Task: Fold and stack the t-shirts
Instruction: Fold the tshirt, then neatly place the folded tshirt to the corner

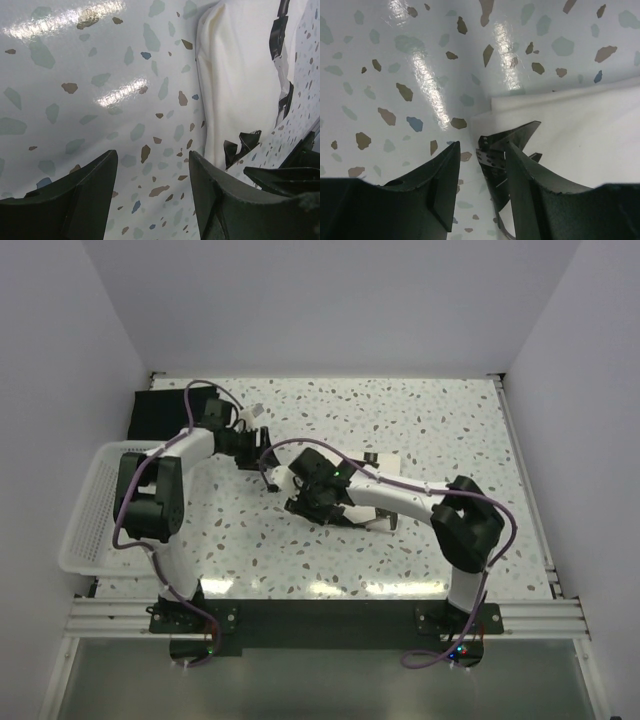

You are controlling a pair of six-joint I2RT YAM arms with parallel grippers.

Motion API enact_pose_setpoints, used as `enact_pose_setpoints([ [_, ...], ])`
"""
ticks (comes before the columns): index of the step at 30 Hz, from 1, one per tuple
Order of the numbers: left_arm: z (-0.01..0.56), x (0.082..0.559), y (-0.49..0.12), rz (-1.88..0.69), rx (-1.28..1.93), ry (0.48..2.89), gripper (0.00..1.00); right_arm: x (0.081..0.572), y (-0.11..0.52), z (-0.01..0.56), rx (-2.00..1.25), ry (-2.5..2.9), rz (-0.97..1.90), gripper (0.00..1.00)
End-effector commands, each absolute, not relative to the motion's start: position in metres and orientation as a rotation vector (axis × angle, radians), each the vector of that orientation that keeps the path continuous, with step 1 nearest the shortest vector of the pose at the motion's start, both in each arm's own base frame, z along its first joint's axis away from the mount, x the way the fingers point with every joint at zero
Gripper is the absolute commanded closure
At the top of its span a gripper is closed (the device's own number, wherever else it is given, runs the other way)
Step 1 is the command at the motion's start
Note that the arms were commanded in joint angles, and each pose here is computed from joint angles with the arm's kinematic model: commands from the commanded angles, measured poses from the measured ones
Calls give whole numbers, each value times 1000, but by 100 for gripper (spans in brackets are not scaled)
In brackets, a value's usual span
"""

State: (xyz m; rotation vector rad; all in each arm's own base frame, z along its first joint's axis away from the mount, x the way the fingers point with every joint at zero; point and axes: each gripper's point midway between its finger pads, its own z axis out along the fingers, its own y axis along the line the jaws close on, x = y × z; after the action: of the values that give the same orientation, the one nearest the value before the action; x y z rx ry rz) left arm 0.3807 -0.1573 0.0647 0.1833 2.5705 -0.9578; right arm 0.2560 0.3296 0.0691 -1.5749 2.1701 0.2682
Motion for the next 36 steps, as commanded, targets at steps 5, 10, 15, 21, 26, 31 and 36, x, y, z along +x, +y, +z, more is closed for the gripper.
enact_pose_setpoints([
  [5,71,386,-156,-967,164,2556,36,259,351,53,-1580,2121,259,55],
  [10,70,384,-157,-979,165,2550,34,263,348,30,-1603,2136,207,55],
  [15,68,381,-159,-1005,150,2551,30,256,337,4,-1662,2165,179,57],
  [21,67,374,-165,-1063,127,2522,31,264,338,21,-1644,2125,184,100],
  [26,70,367,-185,-1247,78,2457,25,272,346,77,-1572,2030,347,100],
  [31,70,360,-210,-1376,45,2414,12,268,343,98,-1561,1959,458,100],
  [36,73,358,-235,-1488,-39,2376,9,271,335,110,-1524,1946,506,100],
])
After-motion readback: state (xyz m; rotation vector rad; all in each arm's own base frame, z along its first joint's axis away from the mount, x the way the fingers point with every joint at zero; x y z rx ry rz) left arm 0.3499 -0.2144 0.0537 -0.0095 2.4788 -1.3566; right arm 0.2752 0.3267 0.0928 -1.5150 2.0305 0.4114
